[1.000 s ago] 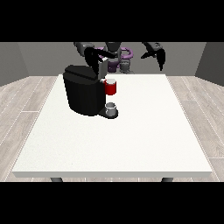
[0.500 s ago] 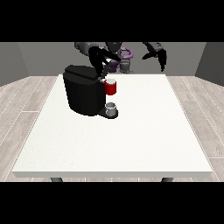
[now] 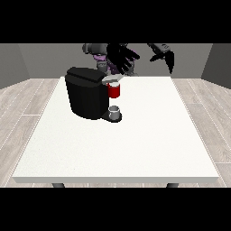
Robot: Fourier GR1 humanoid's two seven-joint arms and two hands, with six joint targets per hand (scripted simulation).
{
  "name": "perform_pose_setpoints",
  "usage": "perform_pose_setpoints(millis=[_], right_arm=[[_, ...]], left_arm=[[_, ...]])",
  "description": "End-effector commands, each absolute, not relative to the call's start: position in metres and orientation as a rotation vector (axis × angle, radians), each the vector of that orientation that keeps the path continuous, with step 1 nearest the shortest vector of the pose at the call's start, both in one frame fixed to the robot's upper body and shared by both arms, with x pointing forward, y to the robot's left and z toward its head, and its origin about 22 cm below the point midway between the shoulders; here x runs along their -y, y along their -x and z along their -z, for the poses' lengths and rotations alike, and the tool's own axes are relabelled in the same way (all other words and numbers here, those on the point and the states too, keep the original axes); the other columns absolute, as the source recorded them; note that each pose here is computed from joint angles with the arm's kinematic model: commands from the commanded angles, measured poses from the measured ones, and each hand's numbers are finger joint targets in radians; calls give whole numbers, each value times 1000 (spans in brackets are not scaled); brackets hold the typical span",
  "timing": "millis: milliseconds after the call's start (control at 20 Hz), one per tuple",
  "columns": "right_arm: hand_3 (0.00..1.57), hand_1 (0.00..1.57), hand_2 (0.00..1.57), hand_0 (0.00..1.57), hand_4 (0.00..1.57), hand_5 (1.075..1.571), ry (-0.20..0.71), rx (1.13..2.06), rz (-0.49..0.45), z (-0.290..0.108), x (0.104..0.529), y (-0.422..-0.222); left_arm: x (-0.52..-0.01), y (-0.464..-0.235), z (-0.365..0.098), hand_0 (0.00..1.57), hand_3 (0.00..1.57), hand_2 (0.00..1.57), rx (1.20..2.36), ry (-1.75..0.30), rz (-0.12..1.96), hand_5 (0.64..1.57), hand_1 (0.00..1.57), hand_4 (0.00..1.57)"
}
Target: Insert the coffee pod into the coffee machine and close the lid
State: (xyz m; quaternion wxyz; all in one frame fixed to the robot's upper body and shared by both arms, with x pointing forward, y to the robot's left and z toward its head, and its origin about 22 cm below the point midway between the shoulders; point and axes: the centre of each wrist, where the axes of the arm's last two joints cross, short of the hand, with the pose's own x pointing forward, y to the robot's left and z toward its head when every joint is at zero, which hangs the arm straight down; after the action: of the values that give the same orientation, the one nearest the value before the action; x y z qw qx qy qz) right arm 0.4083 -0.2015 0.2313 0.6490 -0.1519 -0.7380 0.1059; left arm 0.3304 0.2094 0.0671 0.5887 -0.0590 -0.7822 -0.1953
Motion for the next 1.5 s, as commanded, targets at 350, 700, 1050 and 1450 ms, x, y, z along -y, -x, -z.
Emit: perform_pose_setpoints(millis=[350,700,1050,1450], right_arm=[[0,0,0,0,0,1571,335,1970,-448,-309,158,-415],[0,0,0,0,0,1571,265,1970,-411,-284,162,-431],[0,0,0,0,0,1571,251,2009,-391,-289,128,-435],[0,0,0,0,172,1571,23,2039,-546,-253,78,-422]], left_arm=[[-205,-338,-93,0,0,0,1929,169,517,1571,0,365],[-216,-331,-96,0,0,0,1921,194,484,1571,0,254],[-211,-331,-91,0,0,0,1912,209,483,1571,0,297],[-246,-326,-62,0,0,0,1833,158,406,1571,0,329]])
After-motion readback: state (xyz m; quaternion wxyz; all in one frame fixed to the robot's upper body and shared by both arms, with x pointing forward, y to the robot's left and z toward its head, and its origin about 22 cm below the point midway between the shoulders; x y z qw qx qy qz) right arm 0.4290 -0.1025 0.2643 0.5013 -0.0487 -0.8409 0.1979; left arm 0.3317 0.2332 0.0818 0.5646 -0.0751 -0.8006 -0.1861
